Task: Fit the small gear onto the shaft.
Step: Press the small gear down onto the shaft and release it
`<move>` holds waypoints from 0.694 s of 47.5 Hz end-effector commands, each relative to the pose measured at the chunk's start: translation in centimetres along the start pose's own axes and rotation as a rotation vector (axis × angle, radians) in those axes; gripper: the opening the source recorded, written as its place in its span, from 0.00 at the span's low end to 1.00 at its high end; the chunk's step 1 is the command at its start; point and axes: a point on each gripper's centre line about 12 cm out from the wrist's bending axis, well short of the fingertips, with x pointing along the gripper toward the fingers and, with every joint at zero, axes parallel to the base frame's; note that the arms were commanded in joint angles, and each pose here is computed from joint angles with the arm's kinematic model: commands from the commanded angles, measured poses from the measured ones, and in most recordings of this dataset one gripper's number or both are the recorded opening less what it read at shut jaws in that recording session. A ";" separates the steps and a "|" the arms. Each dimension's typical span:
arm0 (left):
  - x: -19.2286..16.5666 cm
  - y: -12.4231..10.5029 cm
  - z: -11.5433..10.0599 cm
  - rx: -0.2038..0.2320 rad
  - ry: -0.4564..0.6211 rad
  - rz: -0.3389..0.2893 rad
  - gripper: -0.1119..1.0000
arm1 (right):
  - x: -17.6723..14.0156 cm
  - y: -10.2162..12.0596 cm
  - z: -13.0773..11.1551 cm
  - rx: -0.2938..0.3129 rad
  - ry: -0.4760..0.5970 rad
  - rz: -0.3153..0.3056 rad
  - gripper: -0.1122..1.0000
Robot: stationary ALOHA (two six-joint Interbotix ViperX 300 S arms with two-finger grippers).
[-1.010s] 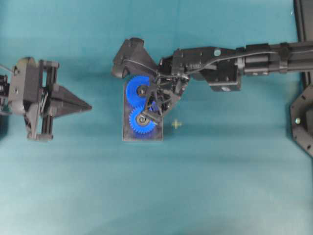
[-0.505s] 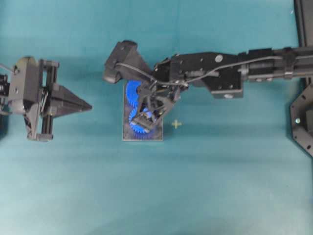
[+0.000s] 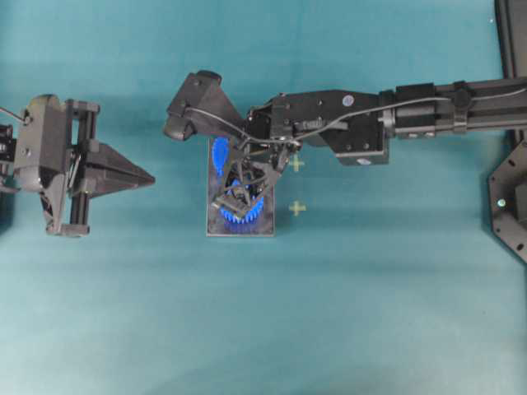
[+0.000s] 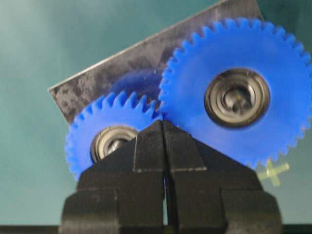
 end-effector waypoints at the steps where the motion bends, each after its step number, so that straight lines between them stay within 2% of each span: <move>1: -0.1 0.0 1.0 0.002 -0.034 0.000 0.10 | -1.1 0.6 -0.9 -0.006 0.005 0.007 0.09; 9: -0.1 0.0 1.0 0.001 -0.032 0.000 0.10 | -2.2 2.9 -3.4 -0.015 0.038 0.041 0.09; 16: -0.1 0.0 1.0 0.002 -0.032 0.000 0.10 | -3.9 4.7 -4.1 -0.019 0.013 0.071 0.09; 25: -0.1 0.0 1.1 0.002 -0.035 0.000 0.10 | -5.3 3.5 -1.3 -0.018 -0.093 0.054 0.09; 33: -0.1 0.0 1.1 0.002 -0.035 0.000 0.10 | -4.2 2.1 1.0 -0.025 -0.111 0.028 0.09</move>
